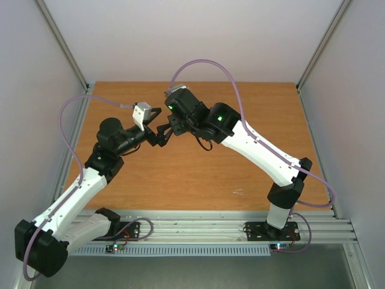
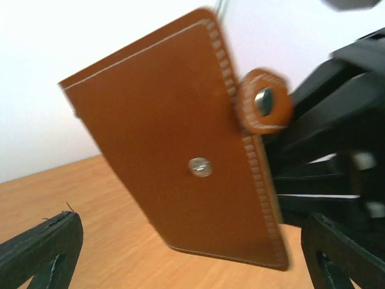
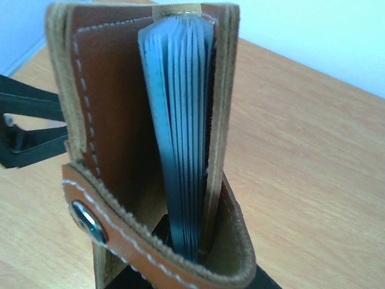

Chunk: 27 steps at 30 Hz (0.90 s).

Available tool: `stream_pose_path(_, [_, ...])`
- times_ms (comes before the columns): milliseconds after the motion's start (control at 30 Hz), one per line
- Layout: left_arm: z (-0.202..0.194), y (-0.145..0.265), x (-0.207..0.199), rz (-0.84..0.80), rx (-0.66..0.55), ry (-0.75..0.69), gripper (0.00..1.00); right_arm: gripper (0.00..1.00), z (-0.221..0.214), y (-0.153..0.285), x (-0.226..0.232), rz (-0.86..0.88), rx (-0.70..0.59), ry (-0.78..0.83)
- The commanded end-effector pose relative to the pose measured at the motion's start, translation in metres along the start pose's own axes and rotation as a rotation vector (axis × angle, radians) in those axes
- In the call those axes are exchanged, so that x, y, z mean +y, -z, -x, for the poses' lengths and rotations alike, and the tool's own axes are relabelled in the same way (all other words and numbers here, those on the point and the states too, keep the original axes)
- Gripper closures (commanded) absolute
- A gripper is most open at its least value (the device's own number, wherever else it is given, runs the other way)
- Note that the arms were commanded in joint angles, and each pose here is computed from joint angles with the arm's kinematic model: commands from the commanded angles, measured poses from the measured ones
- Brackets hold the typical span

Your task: Take the credit cards out of the card holder

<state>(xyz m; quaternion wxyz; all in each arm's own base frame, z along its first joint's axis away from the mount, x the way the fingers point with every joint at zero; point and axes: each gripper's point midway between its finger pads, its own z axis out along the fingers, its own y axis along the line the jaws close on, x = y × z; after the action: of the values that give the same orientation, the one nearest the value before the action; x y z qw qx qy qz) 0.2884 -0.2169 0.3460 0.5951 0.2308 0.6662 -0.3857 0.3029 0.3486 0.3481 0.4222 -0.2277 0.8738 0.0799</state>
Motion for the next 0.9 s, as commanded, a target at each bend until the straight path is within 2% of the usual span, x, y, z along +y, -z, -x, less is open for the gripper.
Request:
stream_pose_path(0, [-0.005,0.002,0.021,0.144,0.014,-0.127,0.01,0.99,0.027,0.032,0.015,0.141,-0.089,-0.114])
stream_pose_path(133, [-0.005,0.009,0.054,0.339,0.041,-0.170,0.02,0.99,0.026,0.038,0.016,0.170,-0.082,-0.105])
stream_pose_path(200, [-0.005,0.016,0.065,0.411,0.051,-0.177,0.07,0.99,0.025,0.043,0.007,0.175,-0.076,-0.124])
stream_pose_path(267, [-0.006,0.020,0.069,0.436,0.069,-0.208,0.12,0.99,0.026,0.051,-0.005,0.195,-0.090,-0.148])
stream_pose_path(367, [-0.006,0.022,0.066,0.424,0.063,-0.158,0.15,0.99,0.026,0.062,-0.004,0.290,-0.105,-0.132])
stream_pose_path(467, [0.001,0.017,0.048,0.320,0.032,-0.089,0.17,0.99,0.021,0.065,0.000,0.363,-0.086,-0.101])
stream_pose_path(533, [0.008,0.012,0.026,0.192,0.013,-0.048,0.17,0.99,0.017,0.069,0.009,0.451,-0.061,-0.083])
stream_pose_path(733, [0.027,0.010,-0.018,-0.054,-0.045,0.026,0.16,0.99,0.008,0.076,0.019,0.550,-0.040,0.012])
stream_pose_path(867, [0.035,0.016,-0.049,-0.234,-0.056,0.037,0.09,0.99,0.004,0.077,0.010,0.551,-0.030,0.032])
